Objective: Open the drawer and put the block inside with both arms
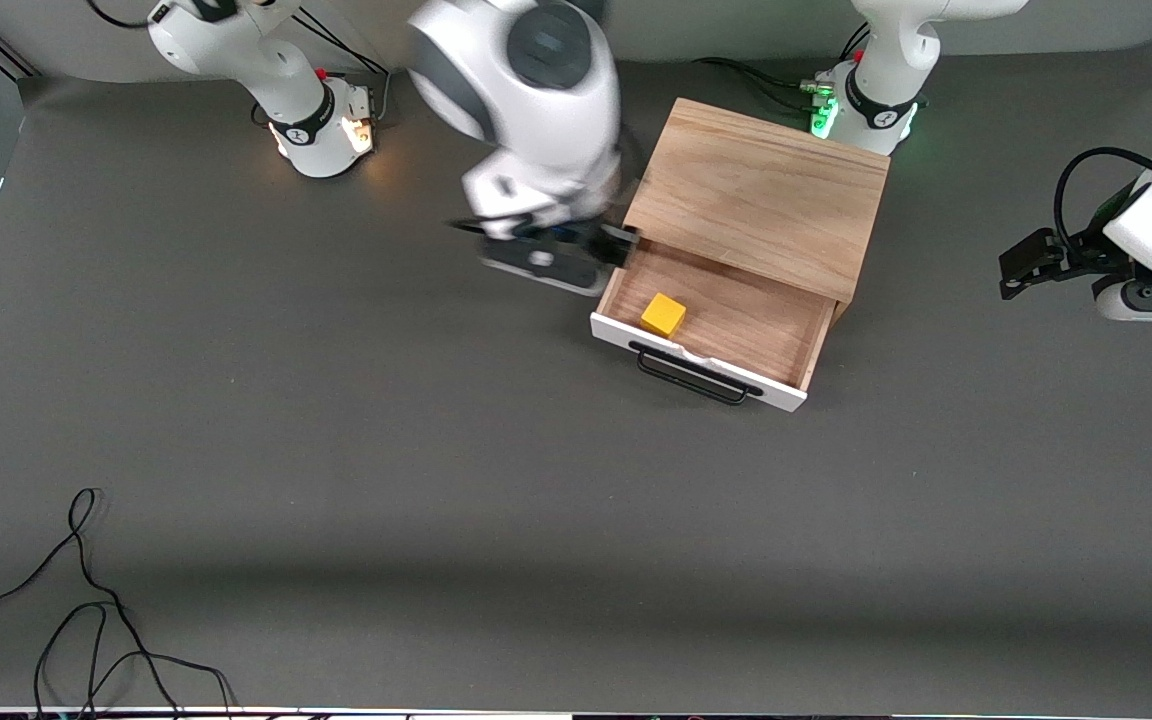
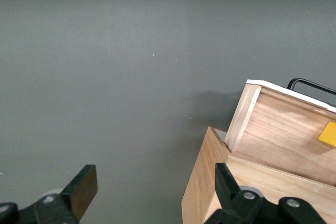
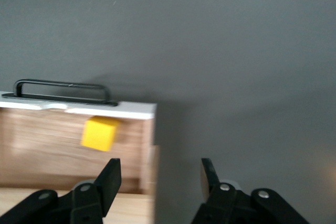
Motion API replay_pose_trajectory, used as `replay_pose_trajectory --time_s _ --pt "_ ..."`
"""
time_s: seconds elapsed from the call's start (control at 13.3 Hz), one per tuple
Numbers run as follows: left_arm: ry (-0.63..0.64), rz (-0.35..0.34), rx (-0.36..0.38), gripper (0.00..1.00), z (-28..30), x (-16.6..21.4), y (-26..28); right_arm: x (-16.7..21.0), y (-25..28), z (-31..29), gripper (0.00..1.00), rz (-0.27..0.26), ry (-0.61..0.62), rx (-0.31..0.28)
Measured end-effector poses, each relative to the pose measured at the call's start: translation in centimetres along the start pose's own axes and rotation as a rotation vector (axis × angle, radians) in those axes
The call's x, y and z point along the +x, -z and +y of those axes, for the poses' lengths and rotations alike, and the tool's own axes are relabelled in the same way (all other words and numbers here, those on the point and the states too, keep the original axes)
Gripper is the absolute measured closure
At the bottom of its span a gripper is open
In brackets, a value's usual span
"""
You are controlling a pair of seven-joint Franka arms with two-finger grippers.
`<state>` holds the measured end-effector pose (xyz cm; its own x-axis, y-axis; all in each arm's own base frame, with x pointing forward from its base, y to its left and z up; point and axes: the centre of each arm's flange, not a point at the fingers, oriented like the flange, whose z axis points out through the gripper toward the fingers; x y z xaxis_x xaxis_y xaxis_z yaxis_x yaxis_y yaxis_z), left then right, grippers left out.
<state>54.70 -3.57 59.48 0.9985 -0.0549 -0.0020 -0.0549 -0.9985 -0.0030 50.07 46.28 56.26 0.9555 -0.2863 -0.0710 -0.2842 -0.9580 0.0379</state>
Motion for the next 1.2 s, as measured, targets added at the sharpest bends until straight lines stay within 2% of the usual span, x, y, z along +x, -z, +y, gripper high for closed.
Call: replay_pose_trajectory --time_s 0.15,0.3,0.6,0.9,1.2 --pt "-0.001 -0.002 0.000 0.00 0.0 0.0 0.0 4.7 5.5 8.2 0.29 0.003 0.094 -0.017" --pt "0.000 -0.005 0.000 0.00 0.0 -0.1 0.0 8.6 8.5 15.6 0.26 0.001 0.179 -0.030" --pt "0.003 -0.051 0.001 0.00 -0.2 -0.6 -0.2 15.5 8.9 27.5 0.23 -0.015 0.300 -0.064" --pt "0.001 -0.056 0.001 0.00 0.0 -0.7 -0.2 20.9 5.6 34.4 0.22 0.017 0.347 -0.075" --pt "0.000 -0.055 0.001 0.00 0.0 -0.7 -0.1 21.4 4.0 34.5 0.22 0.010 0.362 -0.079"
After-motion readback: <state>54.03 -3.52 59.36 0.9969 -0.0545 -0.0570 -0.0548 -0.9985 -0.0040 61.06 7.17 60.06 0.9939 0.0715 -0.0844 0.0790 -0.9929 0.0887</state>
